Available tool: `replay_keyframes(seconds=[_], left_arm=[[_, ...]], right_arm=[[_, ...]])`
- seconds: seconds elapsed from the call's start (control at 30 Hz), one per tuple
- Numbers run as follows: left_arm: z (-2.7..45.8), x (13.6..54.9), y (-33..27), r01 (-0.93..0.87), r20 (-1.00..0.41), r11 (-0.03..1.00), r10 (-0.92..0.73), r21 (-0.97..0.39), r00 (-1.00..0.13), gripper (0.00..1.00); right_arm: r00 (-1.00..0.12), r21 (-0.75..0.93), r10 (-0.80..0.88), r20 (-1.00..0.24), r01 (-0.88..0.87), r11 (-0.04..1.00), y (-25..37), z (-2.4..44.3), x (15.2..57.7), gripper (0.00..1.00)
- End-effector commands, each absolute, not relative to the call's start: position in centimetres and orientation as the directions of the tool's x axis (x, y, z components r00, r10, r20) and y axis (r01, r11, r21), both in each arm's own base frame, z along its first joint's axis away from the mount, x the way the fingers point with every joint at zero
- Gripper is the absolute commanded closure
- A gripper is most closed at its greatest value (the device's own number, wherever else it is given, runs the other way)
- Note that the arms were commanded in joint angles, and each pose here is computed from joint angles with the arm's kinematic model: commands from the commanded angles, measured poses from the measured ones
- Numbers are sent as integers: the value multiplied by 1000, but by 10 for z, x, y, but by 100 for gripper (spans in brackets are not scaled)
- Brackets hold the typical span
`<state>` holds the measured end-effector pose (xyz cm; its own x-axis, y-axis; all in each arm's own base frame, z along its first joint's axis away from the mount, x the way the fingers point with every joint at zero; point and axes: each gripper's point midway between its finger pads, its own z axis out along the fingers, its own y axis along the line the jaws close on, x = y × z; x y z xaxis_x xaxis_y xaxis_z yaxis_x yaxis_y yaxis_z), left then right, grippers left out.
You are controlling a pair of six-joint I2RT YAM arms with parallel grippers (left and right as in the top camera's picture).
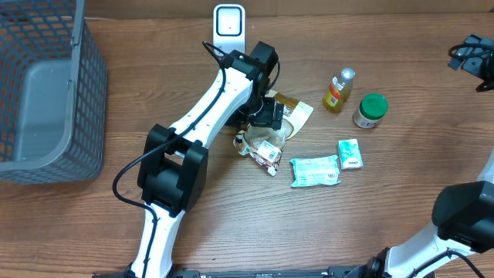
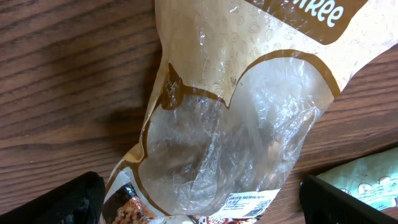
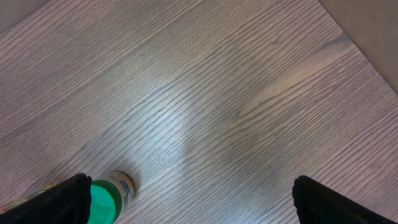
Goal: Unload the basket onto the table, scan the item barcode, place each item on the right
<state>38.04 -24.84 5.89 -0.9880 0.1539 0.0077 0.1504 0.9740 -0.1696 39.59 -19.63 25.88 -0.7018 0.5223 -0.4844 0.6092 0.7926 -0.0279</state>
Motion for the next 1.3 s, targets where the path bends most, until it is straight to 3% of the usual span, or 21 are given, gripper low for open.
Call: replay_keyframes(seconds=[0.0, 0.93, 1.27], left_arm=[[56, 376, -253, 142, 24, 973, 149, -179, -989, 0], [56, 369, -264, 176, 15, 969, 181, -171, -983, 0], [106, 328, -320, 338, -91, 917, 326, -211, -941, 0]], right_arm=[[-689, -27, 522, -503, 616, 787, -198, 265, 396, 0], [-689, -27, 522, -503, 616, 787, -198, 265, 396, 0], [-689, -27, 522, -503, 616, 787, -198, 265, 396, 0]])
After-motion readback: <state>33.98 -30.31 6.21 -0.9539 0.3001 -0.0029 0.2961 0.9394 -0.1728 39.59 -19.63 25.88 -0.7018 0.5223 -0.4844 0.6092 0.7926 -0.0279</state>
